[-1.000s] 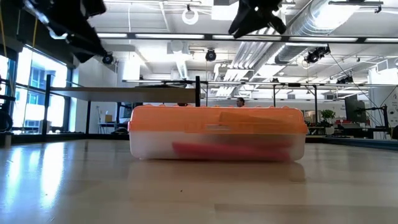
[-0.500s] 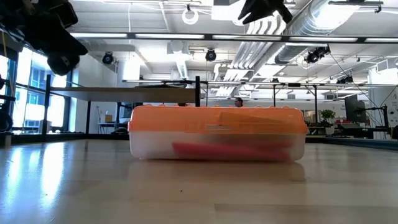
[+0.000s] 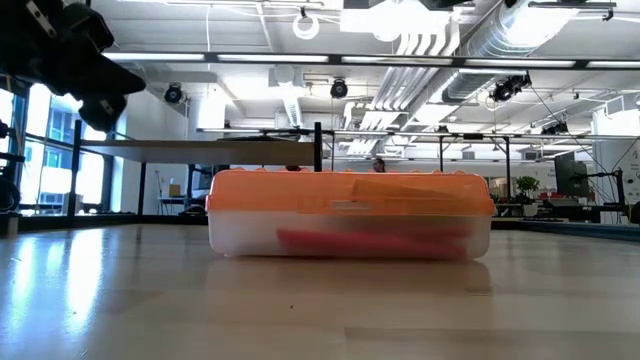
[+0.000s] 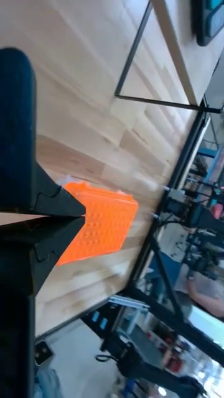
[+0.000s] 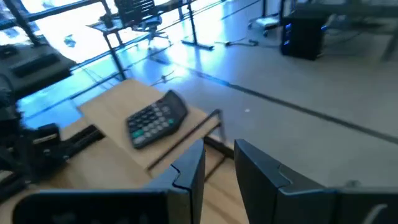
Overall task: Pack school essentials
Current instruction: Return to Home Position
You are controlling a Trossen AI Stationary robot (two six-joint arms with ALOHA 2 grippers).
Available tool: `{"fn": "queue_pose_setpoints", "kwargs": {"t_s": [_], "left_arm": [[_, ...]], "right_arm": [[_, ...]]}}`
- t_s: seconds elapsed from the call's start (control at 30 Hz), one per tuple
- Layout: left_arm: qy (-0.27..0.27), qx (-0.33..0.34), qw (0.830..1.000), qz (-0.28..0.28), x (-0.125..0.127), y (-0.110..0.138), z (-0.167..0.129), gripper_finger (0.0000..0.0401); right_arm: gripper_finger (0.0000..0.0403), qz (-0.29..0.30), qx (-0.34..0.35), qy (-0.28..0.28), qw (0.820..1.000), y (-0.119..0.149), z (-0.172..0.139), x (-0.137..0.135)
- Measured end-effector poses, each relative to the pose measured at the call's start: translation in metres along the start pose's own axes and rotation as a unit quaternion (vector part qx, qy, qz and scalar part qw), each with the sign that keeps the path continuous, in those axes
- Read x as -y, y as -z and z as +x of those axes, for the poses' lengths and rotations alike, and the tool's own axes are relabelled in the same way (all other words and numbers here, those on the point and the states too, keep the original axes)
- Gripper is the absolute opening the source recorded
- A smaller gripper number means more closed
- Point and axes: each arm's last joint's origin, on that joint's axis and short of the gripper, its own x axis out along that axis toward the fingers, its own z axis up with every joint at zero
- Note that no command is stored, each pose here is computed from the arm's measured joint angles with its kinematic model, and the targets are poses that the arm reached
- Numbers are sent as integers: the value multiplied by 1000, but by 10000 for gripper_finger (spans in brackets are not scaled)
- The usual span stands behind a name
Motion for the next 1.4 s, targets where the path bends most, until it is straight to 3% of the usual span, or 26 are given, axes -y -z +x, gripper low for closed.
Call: {"fn": "queue_pose_setpoints", "kwargs": {"t_s": [0.37, 0.57, 0.7, 0.93, 1.13, 1.4], "left_arm": [[21, 27, 998, -43, -6, 18, 13, 0], [5, 40, 998, -38, -7, 17, 13, 1], [0, 42, 998, -54, -7, 17, 13, 0], [0, 41, 997, -70, -7, 17, 13, 0], [1, 42, 997, -70, -7, 17, 13, 0], [0, 41, 997, -70, -7, 17, 13, 1]], "right_arm": [[78, -15, -10, 62, 998, 9, -62, 51], [78, -3, -22, 67, 997, 50, -63, 68], [78, 14, -22, 28, 999, 81, -57, 75], [78, -9, -7, -56, 998, 125, -44, 79], [78, 20, 2, -73, 997, 164, -30, 85], [78, 44, 13, -153, 987, 206, -16, 87]]}}
